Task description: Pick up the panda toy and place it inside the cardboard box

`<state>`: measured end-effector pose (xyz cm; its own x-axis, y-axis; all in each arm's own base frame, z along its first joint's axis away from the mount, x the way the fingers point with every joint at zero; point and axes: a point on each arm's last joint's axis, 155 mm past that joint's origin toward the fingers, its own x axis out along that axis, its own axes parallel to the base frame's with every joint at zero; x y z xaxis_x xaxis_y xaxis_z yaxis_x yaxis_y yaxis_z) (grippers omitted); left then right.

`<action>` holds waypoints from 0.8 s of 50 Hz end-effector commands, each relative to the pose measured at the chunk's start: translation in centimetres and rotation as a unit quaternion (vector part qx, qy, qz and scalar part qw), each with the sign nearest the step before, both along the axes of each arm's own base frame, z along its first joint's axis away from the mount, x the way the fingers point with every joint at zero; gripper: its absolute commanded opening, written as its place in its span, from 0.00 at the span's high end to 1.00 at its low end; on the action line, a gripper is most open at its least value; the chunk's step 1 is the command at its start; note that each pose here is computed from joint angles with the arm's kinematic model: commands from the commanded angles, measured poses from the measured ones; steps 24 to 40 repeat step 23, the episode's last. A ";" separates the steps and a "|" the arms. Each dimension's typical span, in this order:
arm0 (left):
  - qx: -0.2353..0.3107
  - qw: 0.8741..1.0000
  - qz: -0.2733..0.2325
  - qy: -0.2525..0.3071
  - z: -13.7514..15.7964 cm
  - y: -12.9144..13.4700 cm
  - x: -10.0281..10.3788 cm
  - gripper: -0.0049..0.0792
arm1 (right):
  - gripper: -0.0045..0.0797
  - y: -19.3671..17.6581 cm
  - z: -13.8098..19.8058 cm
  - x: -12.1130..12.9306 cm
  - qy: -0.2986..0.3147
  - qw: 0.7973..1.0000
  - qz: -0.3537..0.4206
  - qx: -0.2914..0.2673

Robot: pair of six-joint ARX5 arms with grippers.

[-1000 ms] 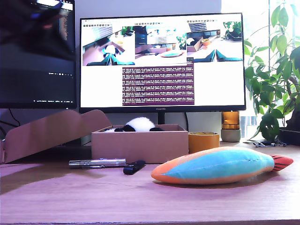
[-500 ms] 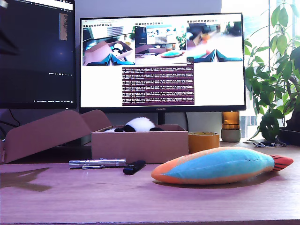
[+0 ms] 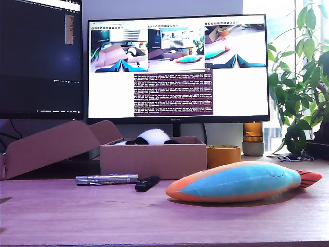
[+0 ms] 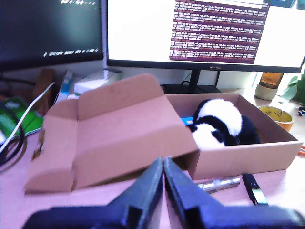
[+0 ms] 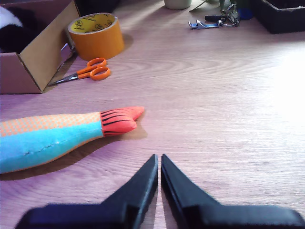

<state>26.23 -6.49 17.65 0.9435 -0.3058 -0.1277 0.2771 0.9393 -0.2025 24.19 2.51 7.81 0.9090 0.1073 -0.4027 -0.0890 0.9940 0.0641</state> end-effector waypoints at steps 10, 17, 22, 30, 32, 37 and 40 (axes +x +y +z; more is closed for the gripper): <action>0.000 1.000 0.021 0.014 -2.2 0.8 -0.9 0.97 | 0.96 0.0 0.0 0.1 -0.002 1.000 -0.001 0.001; 0.001 1.000 0.027 0.015 -2.3 1.1 -1.4 0.97 | 0.96 0.0 0.0 0.1 -0.002 1.000 -0.001 0.001; 0.005 0.999 0.038 0.026 -2.9 1.5 -1.6 0.97 | 0.96 0.0 0.0 0.0 -0.002 1.000 -0.001 0.001; 0.005 0.999 0.037 0.027 -3.0 1.5 -1.7 0.97 | 0.96 0.0 0.0 0.0 -0.002 1.000 -0.001 0.001; 0.005 0.999 0.037 0.027 -3.0 1.5 -1.7 0.97 | 0.96 0.0 0.0 0.0 -0.002 1.000 -0.001 0.001; 0.005 0.999 0.037 0.027 -3.0 1.5 -1.7 0.97 | 0.96 0.0 0.0 0.0 -0.002 1.000 -0.001 0.001; 0.005 0.999 0.037 0.027 -3.0 1.5 -1.7 0.97 | 0.96 0.0 0.0 0.0 -0.002 1.000 -0.001 0.001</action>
